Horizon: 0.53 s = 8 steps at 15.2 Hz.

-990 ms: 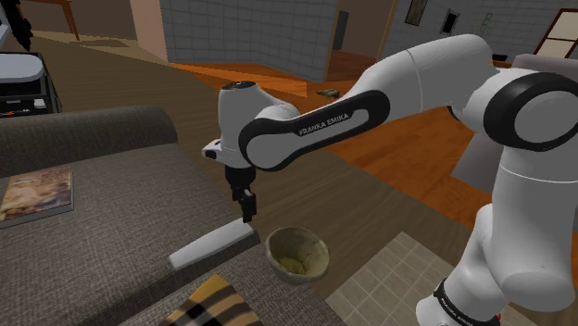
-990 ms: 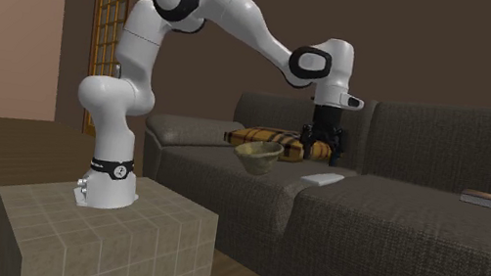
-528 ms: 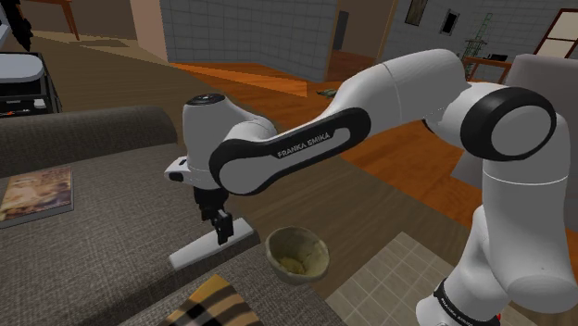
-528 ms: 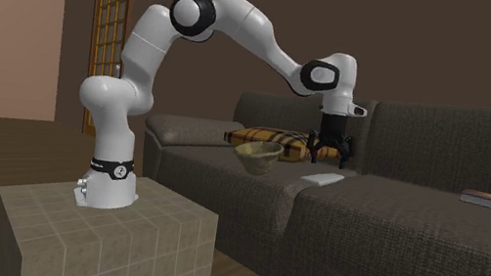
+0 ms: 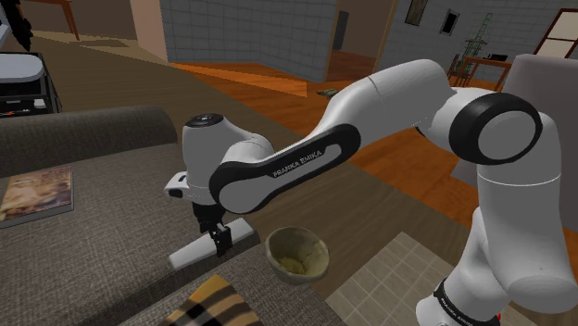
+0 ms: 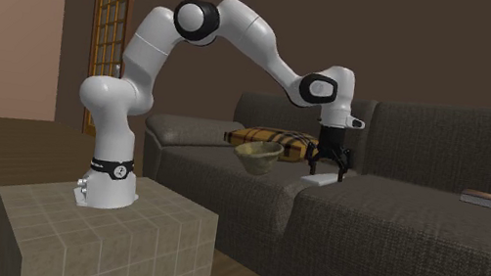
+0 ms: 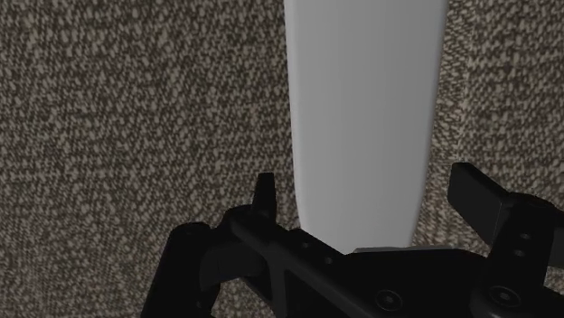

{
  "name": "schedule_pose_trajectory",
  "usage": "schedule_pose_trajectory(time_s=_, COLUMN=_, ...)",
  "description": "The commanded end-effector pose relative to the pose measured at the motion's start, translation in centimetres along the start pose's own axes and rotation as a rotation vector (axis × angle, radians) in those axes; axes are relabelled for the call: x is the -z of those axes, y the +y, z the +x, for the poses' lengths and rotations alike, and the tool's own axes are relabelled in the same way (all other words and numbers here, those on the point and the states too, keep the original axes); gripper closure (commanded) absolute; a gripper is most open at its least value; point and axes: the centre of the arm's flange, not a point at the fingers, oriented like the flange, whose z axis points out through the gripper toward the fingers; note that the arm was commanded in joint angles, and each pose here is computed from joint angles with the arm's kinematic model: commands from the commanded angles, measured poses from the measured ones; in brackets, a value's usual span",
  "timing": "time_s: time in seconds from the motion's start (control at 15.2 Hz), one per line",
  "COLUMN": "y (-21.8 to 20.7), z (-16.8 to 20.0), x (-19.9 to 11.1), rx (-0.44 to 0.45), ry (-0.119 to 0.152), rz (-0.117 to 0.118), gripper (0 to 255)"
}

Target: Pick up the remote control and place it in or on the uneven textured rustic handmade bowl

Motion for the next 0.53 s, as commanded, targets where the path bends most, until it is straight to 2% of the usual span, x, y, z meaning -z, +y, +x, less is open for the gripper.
schedule_pose_trajectory(time_s=0.0, y=0.04, z=0.00, x=-0.32, rx=0.000, ry=0.000, rz=-0.001, gripper=0)
schedule_pose_trajectory(time_s=0.4, y=0.04, z=0.00, x=-0.32, rx=0.000, ry=0.000, rz=-0.001, gripper=0)
schedule_pose_trajectory(time_s=0.46, y=0.04, z=0.00, x=-0.32, rx=0.000, ry=0.000, rz=-0.001, gripper=255)
